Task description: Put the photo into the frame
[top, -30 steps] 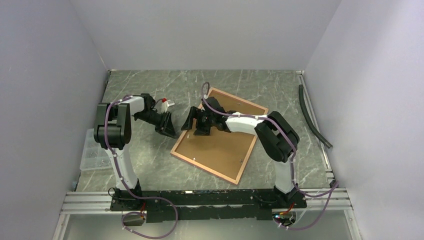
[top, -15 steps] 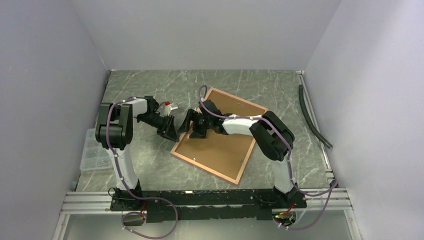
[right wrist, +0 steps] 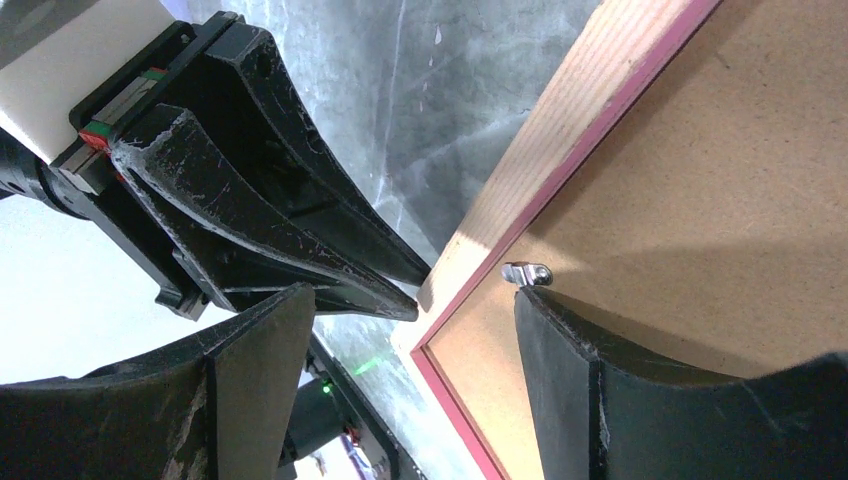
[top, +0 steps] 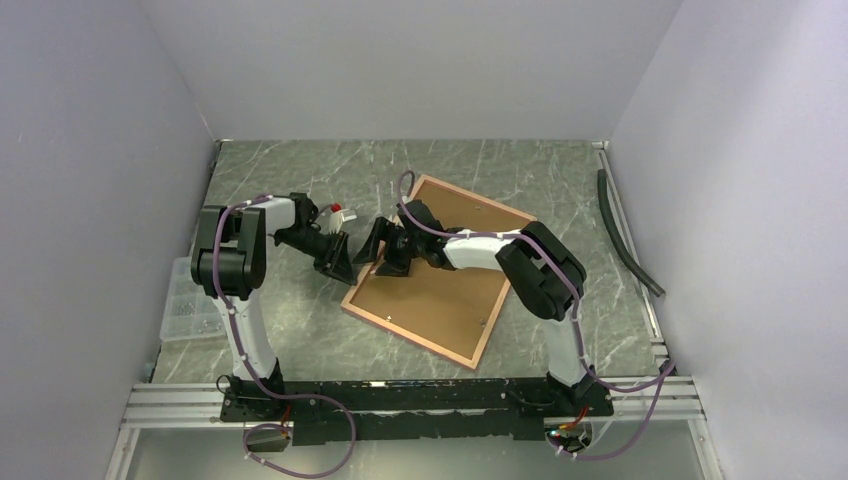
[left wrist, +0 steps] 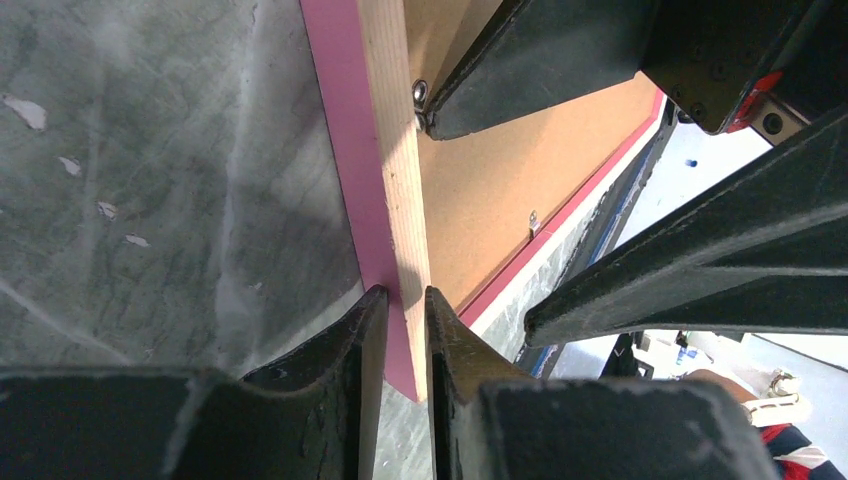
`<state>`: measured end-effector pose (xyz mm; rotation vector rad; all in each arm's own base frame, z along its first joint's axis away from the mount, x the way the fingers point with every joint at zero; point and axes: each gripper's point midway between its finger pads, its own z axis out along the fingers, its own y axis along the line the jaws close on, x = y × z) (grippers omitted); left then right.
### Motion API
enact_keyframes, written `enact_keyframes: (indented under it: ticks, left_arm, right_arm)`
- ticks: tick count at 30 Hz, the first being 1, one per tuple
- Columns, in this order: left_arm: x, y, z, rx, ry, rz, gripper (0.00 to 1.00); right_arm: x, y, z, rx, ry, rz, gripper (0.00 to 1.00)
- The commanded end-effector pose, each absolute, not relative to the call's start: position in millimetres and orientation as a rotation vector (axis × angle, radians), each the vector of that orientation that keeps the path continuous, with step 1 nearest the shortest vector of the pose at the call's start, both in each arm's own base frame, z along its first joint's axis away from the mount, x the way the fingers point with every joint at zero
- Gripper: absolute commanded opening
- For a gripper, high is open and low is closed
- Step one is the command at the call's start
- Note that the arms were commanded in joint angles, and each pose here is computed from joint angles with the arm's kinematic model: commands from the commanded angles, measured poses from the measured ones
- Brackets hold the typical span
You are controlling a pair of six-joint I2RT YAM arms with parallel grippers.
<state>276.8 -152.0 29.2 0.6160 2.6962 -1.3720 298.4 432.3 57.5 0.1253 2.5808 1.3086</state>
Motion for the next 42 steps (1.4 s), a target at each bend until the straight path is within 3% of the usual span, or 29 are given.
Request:
enact_keyframes:
  ticks: [1, 26, 42]
  left_arm:
    - [275, -155, 28, 0.638, 2.683, -1.39, 0.25]
    - [275, -156, 31, 0.642, 2.673, -1.398, 0.24]
    - [269, -162, 29, 0.618, 2.672, -1.439, 0.23]
  right_arm:
    - [305, 444, 61, 0.114, 2.548, 1.335, 0.77]
    - [315, 453, 62, 0.123, 2.531, 1.318, 0.76]
    - [322, 452, 74, 0.261, 2.469, 1.155, 0.78]
